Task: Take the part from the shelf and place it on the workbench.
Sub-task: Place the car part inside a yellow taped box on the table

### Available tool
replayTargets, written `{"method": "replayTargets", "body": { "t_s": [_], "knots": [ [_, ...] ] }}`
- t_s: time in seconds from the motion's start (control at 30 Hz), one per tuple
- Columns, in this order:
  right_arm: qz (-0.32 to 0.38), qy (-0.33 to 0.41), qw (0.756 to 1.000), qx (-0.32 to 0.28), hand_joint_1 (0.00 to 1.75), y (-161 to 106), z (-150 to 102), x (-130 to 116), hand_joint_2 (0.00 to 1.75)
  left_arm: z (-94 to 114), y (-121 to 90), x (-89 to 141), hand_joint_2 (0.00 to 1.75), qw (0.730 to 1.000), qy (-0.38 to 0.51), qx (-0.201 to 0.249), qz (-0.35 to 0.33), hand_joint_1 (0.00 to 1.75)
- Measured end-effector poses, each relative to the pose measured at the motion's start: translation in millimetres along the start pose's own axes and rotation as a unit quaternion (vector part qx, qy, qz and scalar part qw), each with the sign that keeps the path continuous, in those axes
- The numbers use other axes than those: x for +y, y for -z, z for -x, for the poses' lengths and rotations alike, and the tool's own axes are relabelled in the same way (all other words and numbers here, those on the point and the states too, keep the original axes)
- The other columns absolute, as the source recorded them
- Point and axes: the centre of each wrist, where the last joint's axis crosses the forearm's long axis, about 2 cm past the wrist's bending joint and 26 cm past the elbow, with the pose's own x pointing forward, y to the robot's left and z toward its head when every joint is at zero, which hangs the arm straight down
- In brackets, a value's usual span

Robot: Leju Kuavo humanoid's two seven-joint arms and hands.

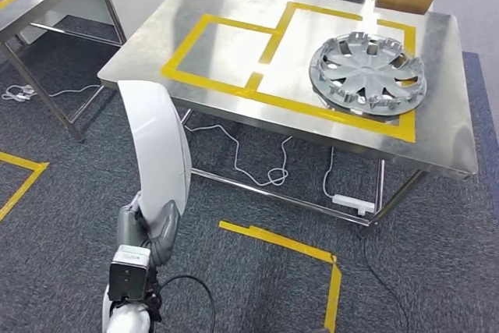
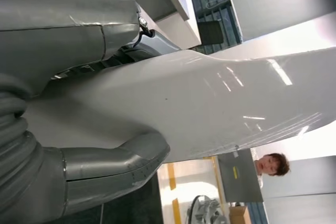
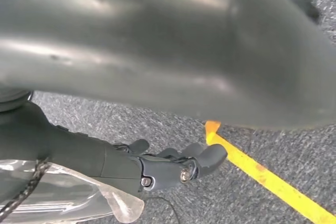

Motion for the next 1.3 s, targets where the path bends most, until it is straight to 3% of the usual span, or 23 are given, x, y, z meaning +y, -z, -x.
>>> {"method": "replayTargets", "body": {
  "t_s": [1.3],
  "knots": [
    [-0.002, -0.012, 1.0, 0.001, 0.0, 0.5, 0.9, -2.3, 0.0, -0.5, -0.5, -2.9, 1.75, 1.0, 0.001, 0.003, -0.007, 1.75]
  ]
}}
